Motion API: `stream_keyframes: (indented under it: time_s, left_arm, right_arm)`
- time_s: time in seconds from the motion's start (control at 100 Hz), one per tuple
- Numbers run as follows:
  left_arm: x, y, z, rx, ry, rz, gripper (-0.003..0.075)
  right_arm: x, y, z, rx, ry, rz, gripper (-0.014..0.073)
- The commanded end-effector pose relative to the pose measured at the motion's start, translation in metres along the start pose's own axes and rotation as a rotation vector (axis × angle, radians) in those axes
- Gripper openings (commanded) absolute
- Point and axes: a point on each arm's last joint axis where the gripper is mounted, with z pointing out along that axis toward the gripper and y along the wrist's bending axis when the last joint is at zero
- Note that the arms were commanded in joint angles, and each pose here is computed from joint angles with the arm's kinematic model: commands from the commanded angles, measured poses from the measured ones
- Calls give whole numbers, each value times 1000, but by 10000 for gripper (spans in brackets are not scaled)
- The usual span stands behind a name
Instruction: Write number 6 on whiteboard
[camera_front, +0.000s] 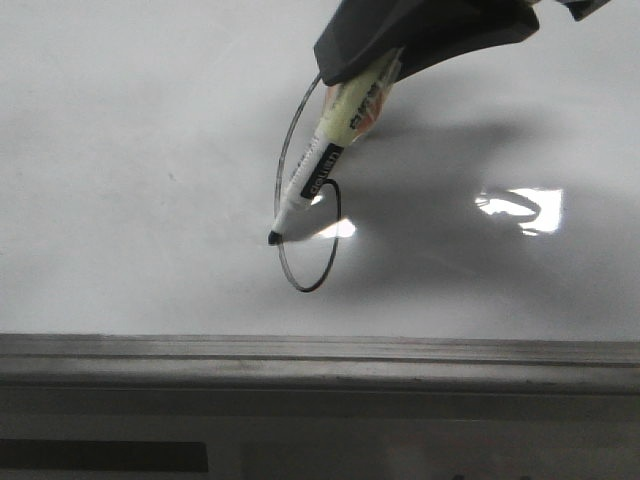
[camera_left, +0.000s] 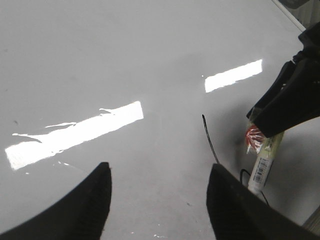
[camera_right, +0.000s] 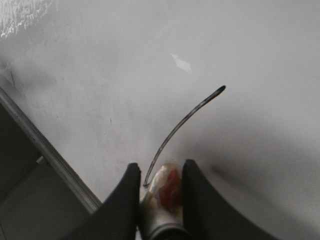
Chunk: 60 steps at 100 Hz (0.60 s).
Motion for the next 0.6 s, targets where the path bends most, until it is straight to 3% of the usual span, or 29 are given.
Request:
stream_keyframes:
  time_s: [0.0,0.3,0.59]
  left_arm:
    - [-14,-3,2,33,-85,46,385]
    - [-1,-43,38,304,15,69,385]
    - [2,-56,76,352,65,76,385]
  right_arm:
    - [-20,8,-23,-16,-159,-31,-65]
    - [-16,32,-27,-101,-146,-98,-65]
    - [-13,41,-26,-135,-137,-117,-65]
